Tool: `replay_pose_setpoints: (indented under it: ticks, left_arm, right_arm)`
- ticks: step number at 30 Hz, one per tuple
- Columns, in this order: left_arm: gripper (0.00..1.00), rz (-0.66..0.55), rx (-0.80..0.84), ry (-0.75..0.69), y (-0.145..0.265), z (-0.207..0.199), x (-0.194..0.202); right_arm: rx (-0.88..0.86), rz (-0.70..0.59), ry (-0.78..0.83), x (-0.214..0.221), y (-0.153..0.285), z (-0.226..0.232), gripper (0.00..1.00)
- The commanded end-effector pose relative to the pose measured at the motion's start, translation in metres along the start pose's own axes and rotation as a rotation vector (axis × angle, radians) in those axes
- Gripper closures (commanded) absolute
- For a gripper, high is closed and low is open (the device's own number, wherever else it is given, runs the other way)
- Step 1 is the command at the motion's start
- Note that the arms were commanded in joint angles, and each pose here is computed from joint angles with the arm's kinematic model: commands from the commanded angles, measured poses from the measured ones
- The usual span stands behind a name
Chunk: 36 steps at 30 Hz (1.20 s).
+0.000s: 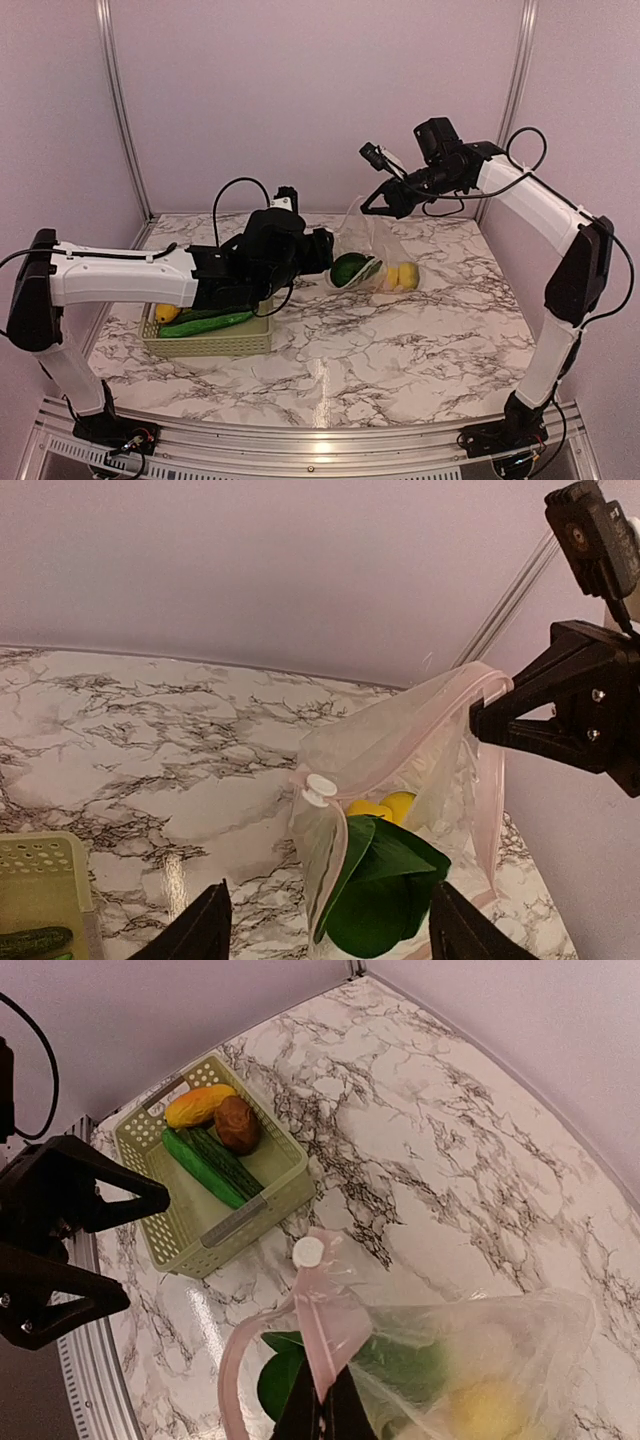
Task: Place the food in the zip-top bag and seal the zipper
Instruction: Adjust the zipper food storage bag at the center of the board.
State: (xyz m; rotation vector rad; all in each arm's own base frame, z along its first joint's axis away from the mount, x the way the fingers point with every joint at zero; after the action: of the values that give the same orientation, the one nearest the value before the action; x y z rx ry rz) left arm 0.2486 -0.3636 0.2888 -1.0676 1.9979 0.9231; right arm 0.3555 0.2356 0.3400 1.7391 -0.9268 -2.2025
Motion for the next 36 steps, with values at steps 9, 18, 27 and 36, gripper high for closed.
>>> replay_pose_setpoints:
  ticks: [9,18,27,36]
  left_arm:
    - [0.67,0.278,0.047,0.293,-0.043,0.049,0.064]
    - [0.88,0.316,0.086,0.266,-0.057,0.05,0.069]
    - [1.0,0.203,0.231,0.228,-0.019,-0.024,-0.007]
    - [0.95,0.271,0.26,0.264,-0.063,-0.031,0.007]
  right_arm:
    - [-0.079,-0.047,-0.003,0.002,-0.006,0.007,1.0]
    - [-0.089,-0.045,-0.009,0.003,-0.008,0.007,1.0]
    - [0.231,0.006,0.08,-0.03,0.048,-0.021,1.0]
    - [0.233,-0.112,-0.002,-0.027,0.094,-0.038,1.0]
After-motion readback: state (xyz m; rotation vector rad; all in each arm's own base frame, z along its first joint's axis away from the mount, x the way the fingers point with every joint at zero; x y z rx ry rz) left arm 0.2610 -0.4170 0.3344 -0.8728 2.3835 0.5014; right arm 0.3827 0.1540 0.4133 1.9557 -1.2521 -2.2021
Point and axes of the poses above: each gripper's point midway between its finger pads, its own y axis back along the fingers, its own z axis along the line the jaws close on, x = y × z, the point moved 8 cm from there along y, back along the fingers, and after that the axes turned 8 degrees about y, right-handed, at the moved point
